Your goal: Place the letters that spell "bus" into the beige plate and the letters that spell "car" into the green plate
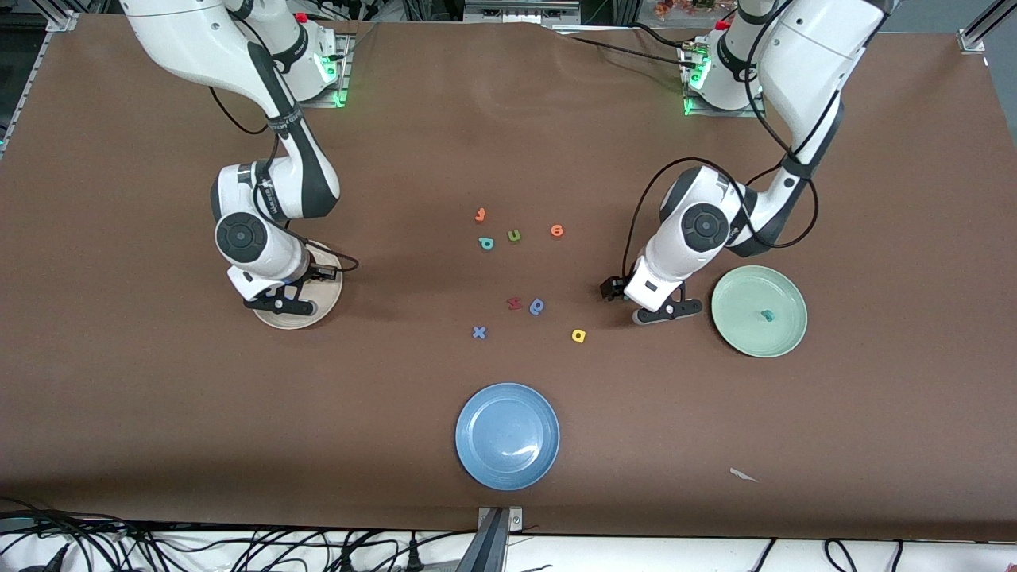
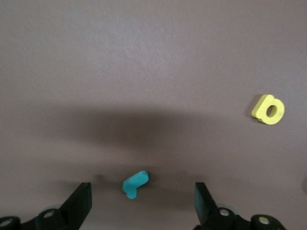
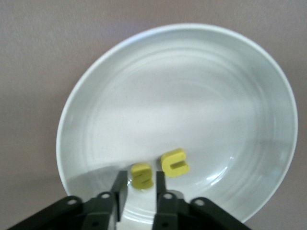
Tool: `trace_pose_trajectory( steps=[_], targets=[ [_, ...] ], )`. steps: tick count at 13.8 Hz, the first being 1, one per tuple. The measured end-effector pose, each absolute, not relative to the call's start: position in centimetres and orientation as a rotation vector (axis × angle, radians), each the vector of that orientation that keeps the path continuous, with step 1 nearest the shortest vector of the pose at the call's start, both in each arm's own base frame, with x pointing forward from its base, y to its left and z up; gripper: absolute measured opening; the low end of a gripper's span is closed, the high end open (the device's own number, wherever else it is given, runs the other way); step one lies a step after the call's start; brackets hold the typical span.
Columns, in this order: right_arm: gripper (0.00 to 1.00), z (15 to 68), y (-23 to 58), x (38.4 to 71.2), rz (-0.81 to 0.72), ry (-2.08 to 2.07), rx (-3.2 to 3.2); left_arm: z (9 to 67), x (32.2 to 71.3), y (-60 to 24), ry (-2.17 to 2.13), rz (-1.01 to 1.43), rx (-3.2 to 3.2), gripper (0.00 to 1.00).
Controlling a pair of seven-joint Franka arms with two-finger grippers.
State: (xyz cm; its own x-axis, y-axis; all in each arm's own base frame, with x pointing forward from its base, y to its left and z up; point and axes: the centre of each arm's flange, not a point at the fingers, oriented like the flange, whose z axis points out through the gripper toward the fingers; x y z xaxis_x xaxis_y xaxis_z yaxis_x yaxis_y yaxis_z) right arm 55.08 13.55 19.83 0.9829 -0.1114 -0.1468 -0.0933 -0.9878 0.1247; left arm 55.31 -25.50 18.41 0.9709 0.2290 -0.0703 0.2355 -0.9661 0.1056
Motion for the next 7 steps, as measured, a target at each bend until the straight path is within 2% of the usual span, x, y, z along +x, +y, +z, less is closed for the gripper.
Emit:
trace_pose_trajectory(
  steps=[3, 5, 6, 7],
  targets=[
    [0.67, 22.0, 14.5, 55.6, -0.223, -0.153, 3.026, 17.7, 55.1, -25.7, 0.347, -0.101, 3.012, 0.93],
    [0.88, 25.4, 17.6, 56.2, -0.28, -0.227, 3.041, 17.4, 54.6, -26.4, 0.308, -0.098, 3.037, 0.93],
    [0.92, 27.2, 20.2, 56.3, -0.289, -0.287, 3.05, 17.2, 54.4, -26.6, 0.29, -0.104, 3.057, 0.91],
    [0.92, 28.6, 22.9, 56.2, -0.275, -0.355, 3.055, 17.0, 54.1, -26.7, 0.277, -0.11, 3.075, 0.9]
  ],
)
